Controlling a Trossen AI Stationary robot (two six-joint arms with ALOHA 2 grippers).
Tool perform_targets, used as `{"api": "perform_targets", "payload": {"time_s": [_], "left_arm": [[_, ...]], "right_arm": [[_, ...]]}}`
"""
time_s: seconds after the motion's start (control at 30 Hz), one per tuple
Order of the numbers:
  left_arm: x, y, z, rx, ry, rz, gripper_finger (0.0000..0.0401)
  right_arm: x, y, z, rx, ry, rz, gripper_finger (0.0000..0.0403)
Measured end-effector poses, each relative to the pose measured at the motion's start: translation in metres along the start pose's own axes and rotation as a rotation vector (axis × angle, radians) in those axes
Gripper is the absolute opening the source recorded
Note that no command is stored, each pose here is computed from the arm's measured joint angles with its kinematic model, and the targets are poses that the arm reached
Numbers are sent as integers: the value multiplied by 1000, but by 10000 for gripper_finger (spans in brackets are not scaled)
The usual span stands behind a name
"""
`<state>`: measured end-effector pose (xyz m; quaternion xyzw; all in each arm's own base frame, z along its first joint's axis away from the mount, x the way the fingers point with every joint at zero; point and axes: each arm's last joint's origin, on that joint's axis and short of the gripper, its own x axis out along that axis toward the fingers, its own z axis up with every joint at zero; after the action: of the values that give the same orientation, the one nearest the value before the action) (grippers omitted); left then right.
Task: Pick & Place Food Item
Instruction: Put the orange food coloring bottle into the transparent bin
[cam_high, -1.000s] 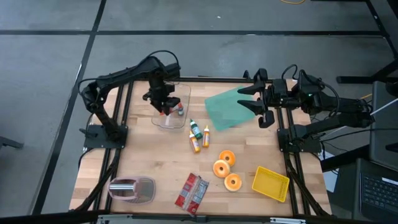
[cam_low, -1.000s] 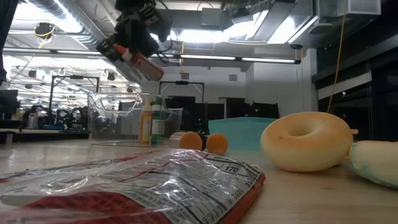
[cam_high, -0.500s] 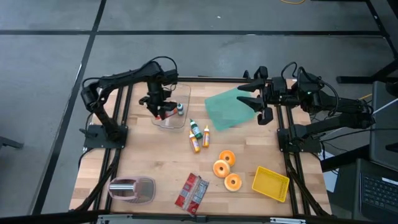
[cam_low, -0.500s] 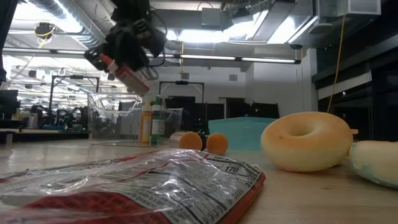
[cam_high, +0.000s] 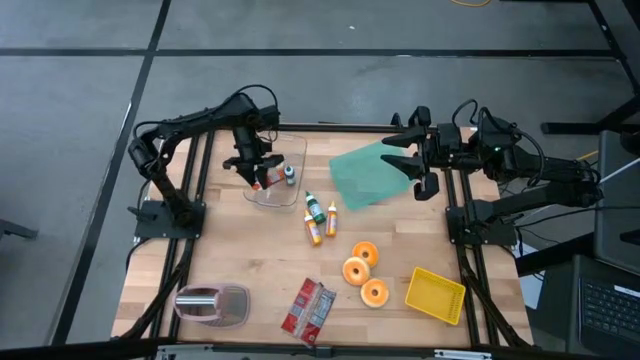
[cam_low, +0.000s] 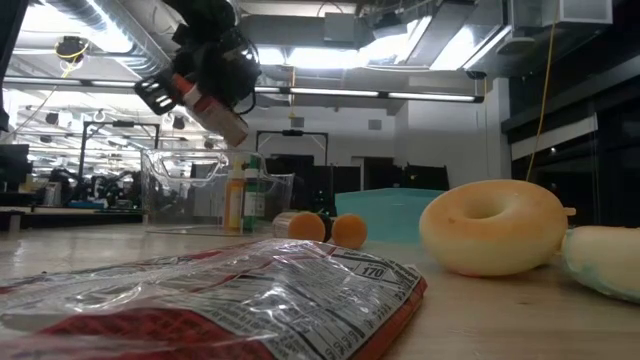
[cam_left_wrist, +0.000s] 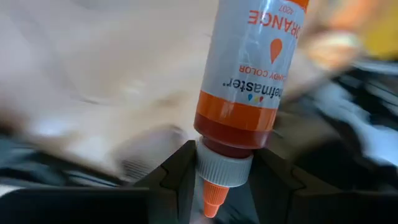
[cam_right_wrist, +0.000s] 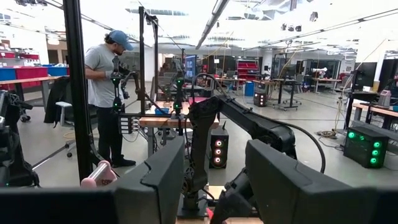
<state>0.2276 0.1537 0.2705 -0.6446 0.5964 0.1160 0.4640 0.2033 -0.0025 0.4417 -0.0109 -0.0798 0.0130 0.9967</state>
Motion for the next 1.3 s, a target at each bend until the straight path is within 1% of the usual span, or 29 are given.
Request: {"api": "perform_targets", "payload": {"time_s": [0.07, 0.17, 0.33, 0.4, 0.47, 0.53, 0.63, 0.67, 0.73, 0.8, 0.87, 1.0, 1.07, 1.2, 1.3], "left_arm": [[1, -3, -1, 3, 37, -67, 114], [2, -4, -2, 13, 40, -60, 114], [6, -5, -4, 55, 18, 11, 114], [9, -7, -5, 79, -1, 75, 114], [11, -7, -7, 131, -17, 122, 114], [10, -11, -11, 184, -33, 142, 114], [0, -26, -18, 300, -115, 195, 114], [-6, -33, -21, 339, -167, 212, 114], [-20, -49, -26, 425, -318, 243, 114], [-40, -63, -34, 498, -496, 251, 114], [-62, -79, -44, 563, -708, 244, 114], [-103, -97, -71, 602, -1105, 256, 114], [-118, -104, -86, 616, -1282, 281, 114], [-135, -116, -110, 638, -1613, 372, 114], [-138, -129, -125, 657, -1806, 500, 114]], "right_arm": [[0, 0, 0, 0, 0, 0, 168], [0, 0, 0, 0, 0, 0, 168], [0, 0, 0, -1, 0, -1, 168], [0, 0, 0, -1, 0, -1, 168], [0, 0, 0, -2, 0, -1, 168], [0, 0, 0, 1, 0, 0, 168], [0, 0, 0, 1, 0, -1, 168], [0, 0, 0, 1, 0, -1, 168], [0, 0, 0, 1, 0, -2, 168], [0, 0, 0, -2, 0, -3, 168], [0, 0, 0, -3, 0, -5, 168], [0, 0, 1, -4, -5, -11, 168], [0, -1, 0, -4, -5, -25, 168], [0, -2, 0, -18, -4, -54, 168], [0, -2, 1, -18, -4, -66, 168]]}}
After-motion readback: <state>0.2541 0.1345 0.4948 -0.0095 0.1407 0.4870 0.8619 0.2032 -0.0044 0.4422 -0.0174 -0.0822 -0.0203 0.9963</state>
